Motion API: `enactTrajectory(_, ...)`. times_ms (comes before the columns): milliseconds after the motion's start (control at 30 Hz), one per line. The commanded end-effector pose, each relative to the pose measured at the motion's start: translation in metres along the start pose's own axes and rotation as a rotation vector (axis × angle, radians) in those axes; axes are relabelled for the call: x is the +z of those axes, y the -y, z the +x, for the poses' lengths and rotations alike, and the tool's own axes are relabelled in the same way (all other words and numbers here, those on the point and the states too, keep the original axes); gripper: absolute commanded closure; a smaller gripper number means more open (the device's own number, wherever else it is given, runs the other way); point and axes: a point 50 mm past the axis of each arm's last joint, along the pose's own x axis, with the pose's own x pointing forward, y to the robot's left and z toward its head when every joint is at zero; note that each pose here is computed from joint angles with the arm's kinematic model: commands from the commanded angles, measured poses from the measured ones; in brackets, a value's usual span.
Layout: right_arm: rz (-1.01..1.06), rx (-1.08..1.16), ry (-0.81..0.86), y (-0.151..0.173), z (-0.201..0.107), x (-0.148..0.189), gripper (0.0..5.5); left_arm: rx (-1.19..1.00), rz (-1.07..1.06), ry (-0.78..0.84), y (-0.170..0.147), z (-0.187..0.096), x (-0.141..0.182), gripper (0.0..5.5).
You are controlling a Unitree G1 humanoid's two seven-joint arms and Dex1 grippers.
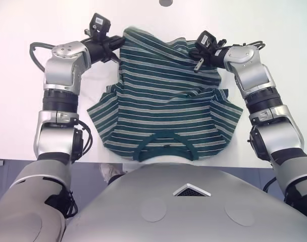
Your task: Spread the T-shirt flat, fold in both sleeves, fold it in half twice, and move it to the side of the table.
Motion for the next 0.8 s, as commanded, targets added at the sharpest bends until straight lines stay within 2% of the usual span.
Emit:
enactTrajectory(33, -0.003, -0.105, 0.040, 0.008, 0.008, -0.002, 5.50, 0.088, 0.014, -0.059, -0.005, 0.015, -0.003, 5.48)
enactTrajectory(100, -0.035, -0.160, 0.049, 0.016, 0.018, 0.005, 5.50, 0.140, 0.034, -0.091, -0.008, 0.021, -0.008, 5.48)
enactTrajectory(200, -0.130, -0.307, 0.003, 0.033, 0.026, 0.019, 5.50, 0.247, 0.064, -0.026, -0.015, 0.028, 0.003, 5.48)
enactTrajectory(267, -0.154, -0.409, 0.005, 0.044, 0.024, 0.031, 5.50, 0.265, 0.028, 0.036, -0.017, 0.031, 0.014, 5.08)
enactTrajectory(300, -0.176, -0.457, 0.031, 0.050, 0.022, 0.040, 5.50, 0.275, 0.042, 0.047, -0.016, 0.034, 0.019, 4.86)
enactTrajectory(367, -0.226, -0.564, 0.155, 0.064, 0.012, 0.067, 5.50, 0.291, 0.057, 0.101, -0.017, 0.035, 0.029, 4.82)
enactTrajectory(467, -0.192, -0.521, 0.295, 0.063, 0.008, 0.080, 5.50, 0.336, 0.088, 0.173, -0.024, 0.029, 0.035, 4.82)
enactTrajectory(533, -0.176, -0.174, 0.325, 0.029, 0.017, 0.059, 5.50, 0.299, 0.105, 0.248, -0.034, 0.013, 0.038, 4.82)
enactTrajectory(600, -0.163, 0.133, 0.303, -0.011, 0.005, 0.031, 5.50, 0.166, 0.080, 0.268, -0.038, -0.010, 0.031, 4.82)
enactTrajectory(700, -0.088, 0.244, 0.223, -0.034, -0.014, 0.013, 5.50, -0.078, 0.016, 0.223, -0.036, -0.057, 0.016, 4.82)
enactTrajectory(800, -0.036, 0.165, 0.114, -0.036, -0.008, 0.001, 5.50, -0.149, -0.016, 0.082, -0.043, -0.100, -0.005, 4.82)
